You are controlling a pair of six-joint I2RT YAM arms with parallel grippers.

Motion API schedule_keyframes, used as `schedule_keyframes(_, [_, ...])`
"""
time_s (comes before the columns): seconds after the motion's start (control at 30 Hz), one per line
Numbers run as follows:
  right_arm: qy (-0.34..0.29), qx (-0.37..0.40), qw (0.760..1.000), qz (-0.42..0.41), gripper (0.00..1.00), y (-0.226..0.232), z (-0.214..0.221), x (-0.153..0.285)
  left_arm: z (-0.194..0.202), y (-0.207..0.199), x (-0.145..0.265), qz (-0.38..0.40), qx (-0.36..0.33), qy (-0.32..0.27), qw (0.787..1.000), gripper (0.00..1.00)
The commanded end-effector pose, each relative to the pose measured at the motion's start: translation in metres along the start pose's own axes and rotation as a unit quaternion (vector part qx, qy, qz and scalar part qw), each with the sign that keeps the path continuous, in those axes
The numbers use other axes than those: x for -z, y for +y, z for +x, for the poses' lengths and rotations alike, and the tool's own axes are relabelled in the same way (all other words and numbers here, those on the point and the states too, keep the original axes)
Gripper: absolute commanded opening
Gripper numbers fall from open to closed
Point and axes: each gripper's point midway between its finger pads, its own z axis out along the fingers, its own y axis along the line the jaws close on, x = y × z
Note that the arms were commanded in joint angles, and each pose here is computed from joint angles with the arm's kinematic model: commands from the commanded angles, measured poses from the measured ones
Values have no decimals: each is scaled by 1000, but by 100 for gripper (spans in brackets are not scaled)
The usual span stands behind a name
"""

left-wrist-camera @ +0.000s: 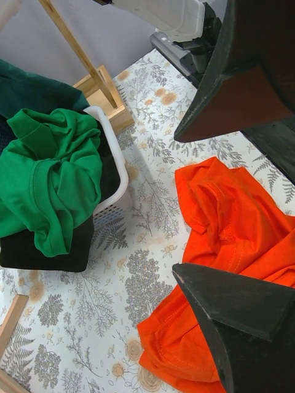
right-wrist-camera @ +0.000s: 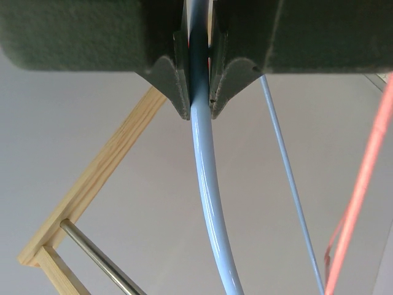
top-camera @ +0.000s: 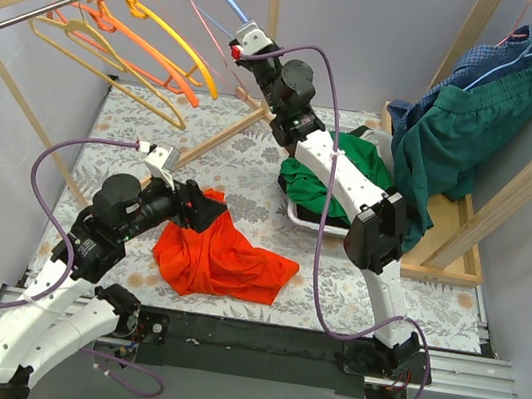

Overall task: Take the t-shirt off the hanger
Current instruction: Place the hanger at the clothesline.

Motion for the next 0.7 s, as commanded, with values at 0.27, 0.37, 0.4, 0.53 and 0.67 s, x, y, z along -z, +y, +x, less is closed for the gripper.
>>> schedule_keyframes(0.27, [-53, -28, 996, 58, 1, -43, -37, -5, 3, 0, 0, 5, -4, 4, 1000, 80])
schedule_keyframes(0.37, [-62, -37, 995, 73, 1, -50, -31, -6, 3, -1, 1, 7, -2, 2, 1000, 80])
schedule_keyframes(0.4, [-62, -38, 994, 75, 1, -50, -26, -7, 2, -2, 1, 9, -3, 1, 1000, 80])
schedule_keyframes(0.53, [-64, -46, 994, 81, 1, -53, -16, -9, 2, -3, 0, 12, 0, -4, 1000, 80])
schedule_keyframes(0.67, [-64, -44, 994, 77, 1, -53, -8, -10, 1, -4, -2, 18, -4, -3, 1000, 80])
